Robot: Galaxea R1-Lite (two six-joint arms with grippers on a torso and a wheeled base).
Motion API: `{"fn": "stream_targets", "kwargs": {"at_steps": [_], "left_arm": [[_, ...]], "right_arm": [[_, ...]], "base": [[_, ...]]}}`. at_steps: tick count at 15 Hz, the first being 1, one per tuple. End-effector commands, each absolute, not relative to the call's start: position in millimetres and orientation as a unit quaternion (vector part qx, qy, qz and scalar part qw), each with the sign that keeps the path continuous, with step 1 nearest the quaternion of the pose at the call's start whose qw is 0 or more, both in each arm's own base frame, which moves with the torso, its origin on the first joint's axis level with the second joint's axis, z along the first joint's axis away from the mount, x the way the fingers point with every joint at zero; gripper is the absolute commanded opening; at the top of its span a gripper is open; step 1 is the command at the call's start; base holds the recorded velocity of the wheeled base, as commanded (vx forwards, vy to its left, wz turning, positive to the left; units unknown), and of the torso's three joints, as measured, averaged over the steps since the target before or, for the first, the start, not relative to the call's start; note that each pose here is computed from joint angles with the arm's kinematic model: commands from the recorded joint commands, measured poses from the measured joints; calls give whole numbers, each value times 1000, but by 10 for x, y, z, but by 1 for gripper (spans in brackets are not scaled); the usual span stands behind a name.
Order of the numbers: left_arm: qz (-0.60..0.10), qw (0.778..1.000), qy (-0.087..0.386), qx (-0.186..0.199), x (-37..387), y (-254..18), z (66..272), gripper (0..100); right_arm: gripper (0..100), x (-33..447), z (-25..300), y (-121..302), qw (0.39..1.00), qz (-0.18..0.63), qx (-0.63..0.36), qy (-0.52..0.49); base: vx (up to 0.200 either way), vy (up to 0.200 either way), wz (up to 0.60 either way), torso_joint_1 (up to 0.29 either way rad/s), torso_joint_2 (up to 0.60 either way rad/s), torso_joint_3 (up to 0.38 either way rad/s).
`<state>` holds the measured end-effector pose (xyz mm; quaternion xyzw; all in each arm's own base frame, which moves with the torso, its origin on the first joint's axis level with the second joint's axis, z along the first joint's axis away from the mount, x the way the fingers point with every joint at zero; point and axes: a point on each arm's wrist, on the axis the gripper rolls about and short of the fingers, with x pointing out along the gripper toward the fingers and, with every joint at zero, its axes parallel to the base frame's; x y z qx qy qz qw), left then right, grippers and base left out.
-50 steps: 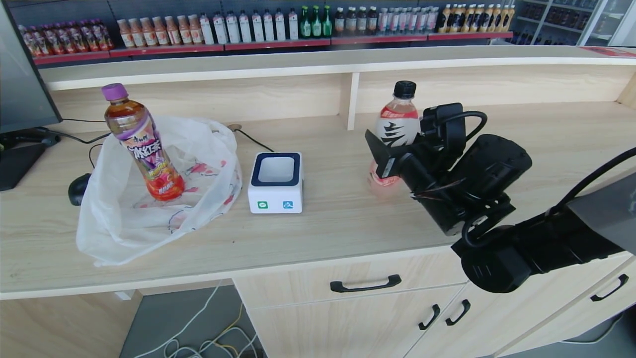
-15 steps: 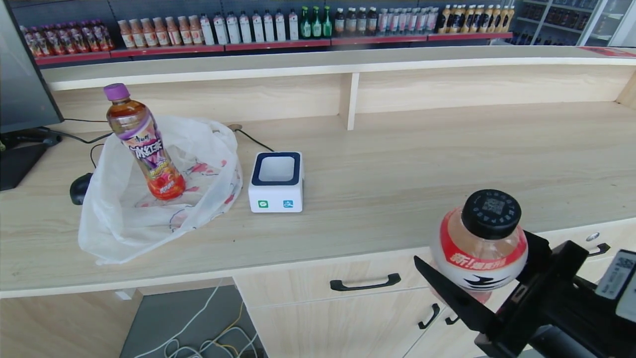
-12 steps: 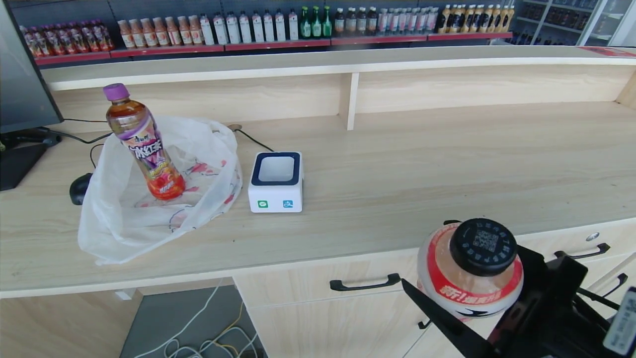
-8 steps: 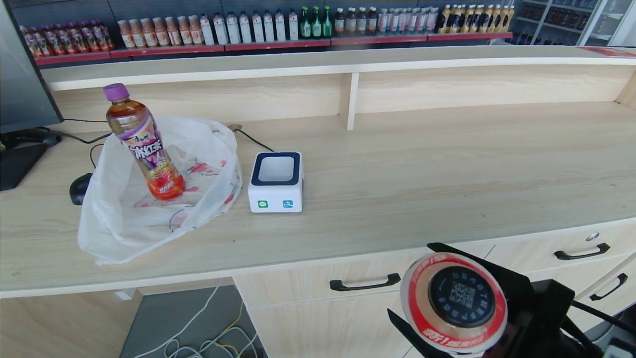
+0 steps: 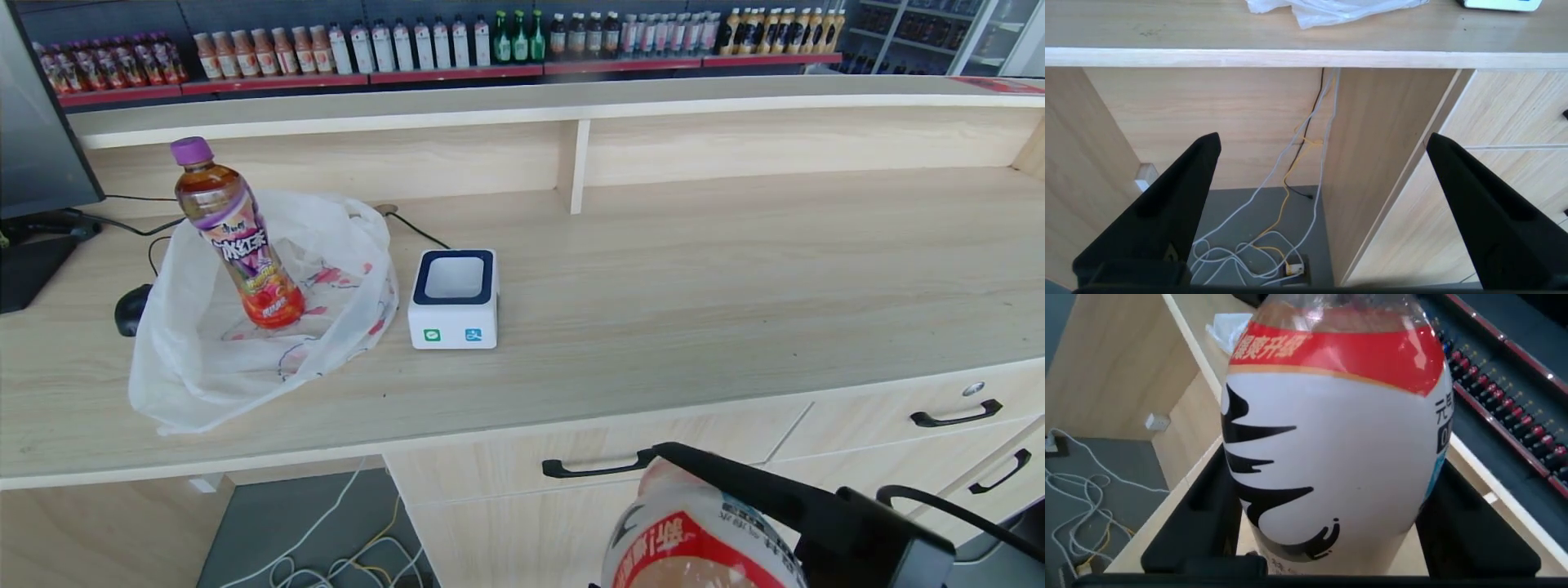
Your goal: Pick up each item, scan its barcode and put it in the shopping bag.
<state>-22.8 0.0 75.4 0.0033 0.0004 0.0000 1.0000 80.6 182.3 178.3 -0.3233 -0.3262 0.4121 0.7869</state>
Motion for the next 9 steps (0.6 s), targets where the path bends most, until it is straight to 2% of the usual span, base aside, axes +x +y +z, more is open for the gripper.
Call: {"fn": "stream_targets", "kwargs": {"at_steps": [1, 3, 6, 9], "left_arm": [[0, 1000, 0, 3, -228, 0, 755, 100], [0, 1000, 2, 4, -227, 0, 754, 100], [0, 1000, 1, 4, -227, 0, 755, 100], [0, 1000, 1, 4, -227, 0, 755, 100]], "right_arm": [[0, 699, 1846, 1913, 765, 435, -312, -357], [0, 571, 1775, 1930, 749, 465, -311, -355], [0, 568, 1785, 1932, 742, 458, -324, -366], [0, 569, 1662, 1936, 713, 448, -387, -376]], "base": [[0, 0, 0, 0, 0, 0], [0, 0, 0, 0, 0, 0], [0, 0, 0, 0, 0, 0], [0, 0, 0, 0, 0, 0]]}}
